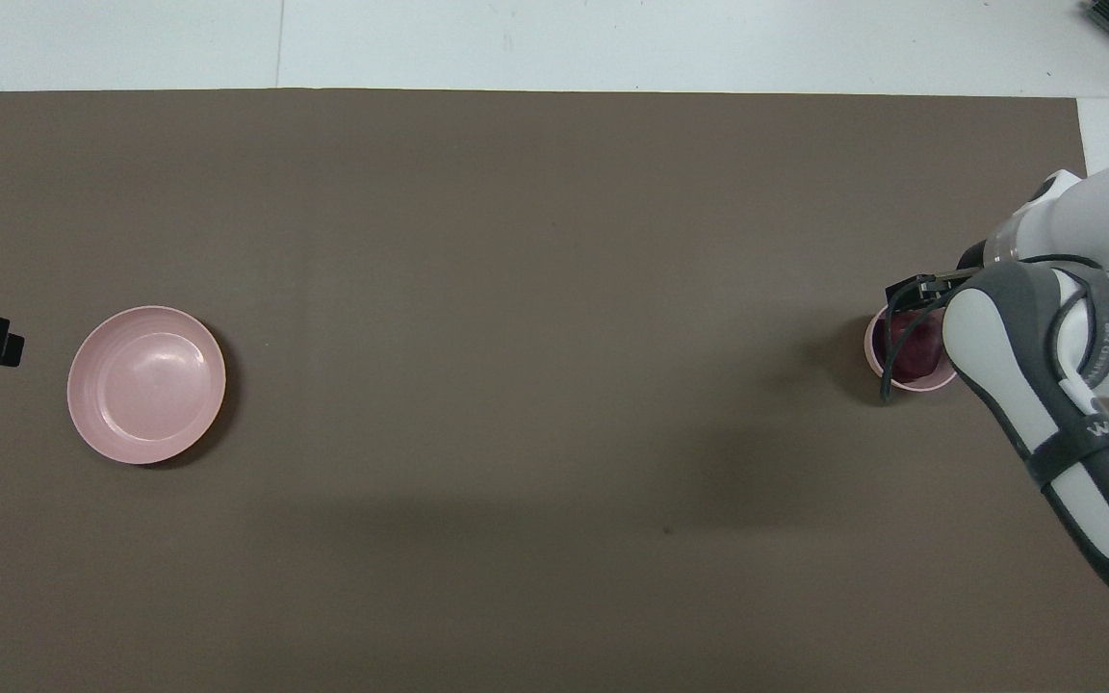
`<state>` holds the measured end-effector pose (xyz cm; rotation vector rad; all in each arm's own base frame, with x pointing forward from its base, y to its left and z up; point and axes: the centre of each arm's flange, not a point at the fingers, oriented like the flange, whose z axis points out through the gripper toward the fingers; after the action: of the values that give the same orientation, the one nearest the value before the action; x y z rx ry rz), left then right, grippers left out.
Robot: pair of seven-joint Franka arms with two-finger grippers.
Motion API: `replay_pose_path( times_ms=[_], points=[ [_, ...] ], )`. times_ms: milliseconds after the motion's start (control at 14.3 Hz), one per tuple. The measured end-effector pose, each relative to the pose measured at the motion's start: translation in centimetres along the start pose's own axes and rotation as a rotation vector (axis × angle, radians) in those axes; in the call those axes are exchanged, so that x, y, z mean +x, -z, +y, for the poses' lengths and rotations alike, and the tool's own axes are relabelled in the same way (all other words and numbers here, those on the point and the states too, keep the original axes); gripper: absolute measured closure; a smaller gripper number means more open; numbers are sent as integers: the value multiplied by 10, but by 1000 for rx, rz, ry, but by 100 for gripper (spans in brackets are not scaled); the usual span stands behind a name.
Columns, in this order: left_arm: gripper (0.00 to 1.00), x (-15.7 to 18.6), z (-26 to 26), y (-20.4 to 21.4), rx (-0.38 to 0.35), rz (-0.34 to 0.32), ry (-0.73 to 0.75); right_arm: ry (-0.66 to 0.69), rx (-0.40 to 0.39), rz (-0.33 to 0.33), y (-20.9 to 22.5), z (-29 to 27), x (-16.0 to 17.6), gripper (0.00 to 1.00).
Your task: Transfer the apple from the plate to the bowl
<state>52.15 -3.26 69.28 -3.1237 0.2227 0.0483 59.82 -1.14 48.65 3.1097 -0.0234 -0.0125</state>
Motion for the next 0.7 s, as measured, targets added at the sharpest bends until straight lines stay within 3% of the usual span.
replay_pose_path(
  times_ms=[350, 700],
  points=[
    [0, 0, 0, 0, 0, 0, 0, -17, 7, 30, 90, 5, -37, 0],
    [0, 0, 0, 0, 0, 0, 0, -22, 9, 9, 153, 9, -60, 0]
  ],
)
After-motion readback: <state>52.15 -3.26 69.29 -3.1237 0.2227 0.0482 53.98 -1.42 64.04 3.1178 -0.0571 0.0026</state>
